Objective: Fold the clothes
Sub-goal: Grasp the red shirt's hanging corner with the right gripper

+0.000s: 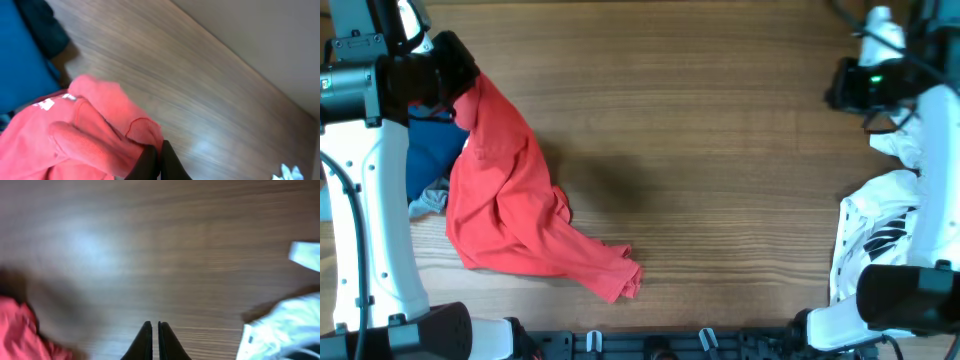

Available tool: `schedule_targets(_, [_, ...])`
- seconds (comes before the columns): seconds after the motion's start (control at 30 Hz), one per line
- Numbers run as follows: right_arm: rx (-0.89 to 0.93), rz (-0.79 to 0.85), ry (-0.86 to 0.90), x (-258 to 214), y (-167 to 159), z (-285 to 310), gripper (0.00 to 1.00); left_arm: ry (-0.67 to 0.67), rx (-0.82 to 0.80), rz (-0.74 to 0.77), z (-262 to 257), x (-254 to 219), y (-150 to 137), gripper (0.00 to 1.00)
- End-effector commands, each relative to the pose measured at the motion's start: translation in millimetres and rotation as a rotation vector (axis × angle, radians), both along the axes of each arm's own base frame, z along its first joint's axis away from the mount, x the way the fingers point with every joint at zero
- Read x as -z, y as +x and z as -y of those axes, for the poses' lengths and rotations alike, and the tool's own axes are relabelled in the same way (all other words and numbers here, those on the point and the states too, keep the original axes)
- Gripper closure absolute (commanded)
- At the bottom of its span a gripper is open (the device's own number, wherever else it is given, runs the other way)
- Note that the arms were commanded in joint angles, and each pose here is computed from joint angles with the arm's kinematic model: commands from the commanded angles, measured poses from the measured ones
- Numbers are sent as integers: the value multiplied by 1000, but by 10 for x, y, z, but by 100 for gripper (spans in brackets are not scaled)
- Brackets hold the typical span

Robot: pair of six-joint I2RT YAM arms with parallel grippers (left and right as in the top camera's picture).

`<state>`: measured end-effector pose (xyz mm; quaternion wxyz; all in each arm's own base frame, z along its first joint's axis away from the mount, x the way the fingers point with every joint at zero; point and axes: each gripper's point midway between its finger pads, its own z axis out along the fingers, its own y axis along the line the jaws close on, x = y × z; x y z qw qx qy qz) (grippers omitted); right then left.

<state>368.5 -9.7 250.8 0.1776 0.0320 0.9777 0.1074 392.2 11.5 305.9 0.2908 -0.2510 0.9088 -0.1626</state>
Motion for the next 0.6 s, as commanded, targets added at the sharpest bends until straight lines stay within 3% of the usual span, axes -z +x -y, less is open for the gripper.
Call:
schedule_targets(0.0, [-197, -52, 7, 203, -116, -522, 91, 90, -36, -15, -143, 5, -49, 96])
schedule_targets(0.03, [-266, -93, 12, 346, -210, -768, 87, 104, -46, -31, -172, 28, -77, 96])
schedule_targets(0.1, [-405, -180, 91, 576, -486, -1257, 62, 105, -48, -42, -178, 43, -99, 96])
schedule_targets(0.17, [-540, -266, 144, 833, -825, -1720, 51, 105, -49, -41, -181, 42, -98, 96])
schedule_targets(0.37, [-789, -405, 141, 1610, -1783, -2579, 36, 105, -49, -41, -181, 42, -98, 96])
schedule_targets(0.47, [-874, -419, 141, 1790, -2164, -2853, 36, 105, -49, -41, -181, 42, -97, 96])
schedule_targets(0.57, [-891, -393, 150, 1903, -2269, -2992, 37, 105, -49, -41, -181, 42, -98, 96])
